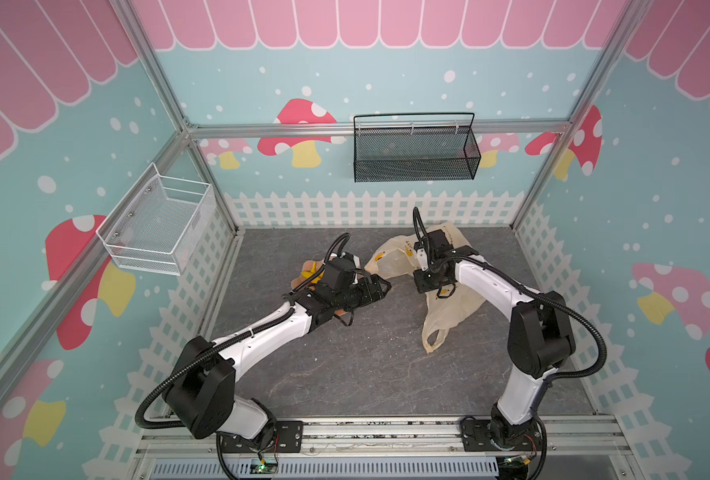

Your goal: Place the fruits into the plastic bag

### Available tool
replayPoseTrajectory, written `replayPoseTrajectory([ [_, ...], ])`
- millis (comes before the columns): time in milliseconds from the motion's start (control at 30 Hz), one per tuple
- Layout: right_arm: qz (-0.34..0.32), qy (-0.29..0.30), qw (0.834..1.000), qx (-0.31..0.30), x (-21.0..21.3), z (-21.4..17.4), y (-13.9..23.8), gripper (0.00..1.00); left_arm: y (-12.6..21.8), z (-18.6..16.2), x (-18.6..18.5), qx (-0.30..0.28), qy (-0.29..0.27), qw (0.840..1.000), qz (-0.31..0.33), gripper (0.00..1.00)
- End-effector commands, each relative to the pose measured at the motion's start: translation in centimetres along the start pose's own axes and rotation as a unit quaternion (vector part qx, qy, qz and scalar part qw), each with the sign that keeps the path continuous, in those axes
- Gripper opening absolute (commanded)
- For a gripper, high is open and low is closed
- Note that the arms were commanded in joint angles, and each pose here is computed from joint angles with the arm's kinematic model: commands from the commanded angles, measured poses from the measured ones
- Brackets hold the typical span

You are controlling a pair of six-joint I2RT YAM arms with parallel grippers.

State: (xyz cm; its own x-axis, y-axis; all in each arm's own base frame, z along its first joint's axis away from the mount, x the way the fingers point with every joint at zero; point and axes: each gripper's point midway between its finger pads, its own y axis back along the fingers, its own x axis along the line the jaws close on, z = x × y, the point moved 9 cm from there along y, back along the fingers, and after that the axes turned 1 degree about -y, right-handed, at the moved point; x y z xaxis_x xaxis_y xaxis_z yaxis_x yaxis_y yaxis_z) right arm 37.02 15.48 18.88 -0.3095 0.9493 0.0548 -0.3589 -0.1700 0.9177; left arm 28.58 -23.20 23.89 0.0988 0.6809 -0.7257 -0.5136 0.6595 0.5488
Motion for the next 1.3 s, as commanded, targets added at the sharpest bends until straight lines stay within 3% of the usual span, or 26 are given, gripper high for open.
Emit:
replayPoseTrajectory([
  [0, 0.019, -0.013, 0.999, 0.032, 0.2, -0.8, -2.3, 0.00, 0.7, 0.2, -0.6, -0.014, 0.001, 1.000, -0.007, 0.90],
  [133, 0.035, -0.014, 0.997, 0.066, 0.5, -1.5, -4.8, 0.04, 0.6, 0.0, -0.4, -0.010, 0.000, 1.000, -0.003, 0.91],
  [267, 0.040, -0.016, 0.997, 0.069, 0.7, -1.4, -5.2, 0.21, 0.6, -0.1, -0.2, -0.008, 0.002, 1.000, 0.001, 0.91],
  [367, 0.037, -0.013, 0.997, 0.072, 0.6, -1.5, -5.3, 0.26, 0.5, -0.1, -0.2, -0.003, 0.003, 1.000, -0.001, 0.91],
  [500, 0.028, -0.009, 0.996, 0.082, 0.5, -1.9, -5.5, 0.24, 0.4, -0.2, -0.1, -0.001, 0.003, 1.000, 0.000, 0.91],
  [767, 0.011, -0.010, 0.997, 0.074, 0.2, -1.7, -4.9, 0.00, 0.2, -0.4, 0.1, 0.003, 0.004, 1.000, 0.002, 0.91],
  [1000, 0.026, -0.017, 0.999, 0.018, 0.7, 1.3, -0.5, 0.00, -0.7, -0.3, -0.3, 0.019, 0.024, 1.000, -0.005, 0.90],
  [1267, 0.041, -0.006, 0.997, -0.060, 1.4, 6.3, 10.1, 0.00, -3.5, -0.9, -1.0, 0.041, 0.063, 0.997, -0.011, 0.84],
])
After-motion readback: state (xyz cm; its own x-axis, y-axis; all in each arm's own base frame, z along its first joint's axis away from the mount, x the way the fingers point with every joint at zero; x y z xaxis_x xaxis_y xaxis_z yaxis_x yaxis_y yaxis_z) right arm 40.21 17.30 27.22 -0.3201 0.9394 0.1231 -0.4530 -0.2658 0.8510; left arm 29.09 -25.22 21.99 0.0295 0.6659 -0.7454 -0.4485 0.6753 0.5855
